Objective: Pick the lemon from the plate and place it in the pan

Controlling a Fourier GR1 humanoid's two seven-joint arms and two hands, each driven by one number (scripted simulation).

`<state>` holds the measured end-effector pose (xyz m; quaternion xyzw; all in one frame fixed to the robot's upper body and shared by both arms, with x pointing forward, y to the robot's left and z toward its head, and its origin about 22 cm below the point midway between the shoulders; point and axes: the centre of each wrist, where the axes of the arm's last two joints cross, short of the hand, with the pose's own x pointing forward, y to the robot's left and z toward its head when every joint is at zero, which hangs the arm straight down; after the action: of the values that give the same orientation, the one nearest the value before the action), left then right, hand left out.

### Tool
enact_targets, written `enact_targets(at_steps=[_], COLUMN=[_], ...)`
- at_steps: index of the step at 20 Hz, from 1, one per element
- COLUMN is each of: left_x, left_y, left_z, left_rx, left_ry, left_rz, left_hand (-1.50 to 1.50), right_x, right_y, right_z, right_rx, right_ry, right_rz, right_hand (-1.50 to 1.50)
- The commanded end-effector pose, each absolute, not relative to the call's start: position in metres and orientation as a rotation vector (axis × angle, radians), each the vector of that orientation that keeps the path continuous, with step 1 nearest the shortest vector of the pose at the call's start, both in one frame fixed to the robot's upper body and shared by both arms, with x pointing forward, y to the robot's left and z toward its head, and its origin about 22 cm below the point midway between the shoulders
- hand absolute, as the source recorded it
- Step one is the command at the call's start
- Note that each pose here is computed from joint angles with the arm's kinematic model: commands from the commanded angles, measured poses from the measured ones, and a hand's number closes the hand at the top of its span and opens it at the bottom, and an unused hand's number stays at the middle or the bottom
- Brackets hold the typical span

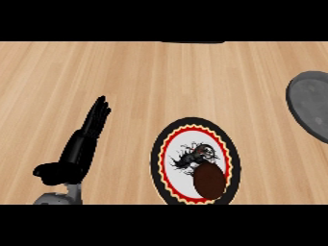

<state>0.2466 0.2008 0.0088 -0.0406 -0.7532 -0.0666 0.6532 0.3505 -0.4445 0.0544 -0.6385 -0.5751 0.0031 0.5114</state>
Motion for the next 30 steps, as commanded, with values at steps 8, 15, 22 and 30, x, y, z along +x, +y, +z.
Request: enact_targets(at_steps=[8,15,22,30], left_x=[0.25,0.264,0.25,0.253], left_y=[0.185,0.193,0.192,0.198], left_z=[0.016,0.023,0.011,0.017], left_rx=[-0.136,-0.12,-0.122,-0.088], left_ry=[-1.717,-1.732,-1.704,-1.709], left_rz=[-0.185,-0.175,-0.158,-0.142], left_hand=[0.0,0.0,0.0,0.0], right_x=[0.34,0.351,0.334,0.28], right_y=[-0.47,-0.458,-0.49,-0.542], right_z=[0.038,0.038,0.056,0.056], right_rx=[-1.075,-1.061,-0.973,-0.701], right_ry=[-1.105,-1.309,-1.502,-1.604], right_rz=[0.202,0.1,-0.175,-0.26], right_hand=[-1.5,-1.5,-1.5,-1.5])
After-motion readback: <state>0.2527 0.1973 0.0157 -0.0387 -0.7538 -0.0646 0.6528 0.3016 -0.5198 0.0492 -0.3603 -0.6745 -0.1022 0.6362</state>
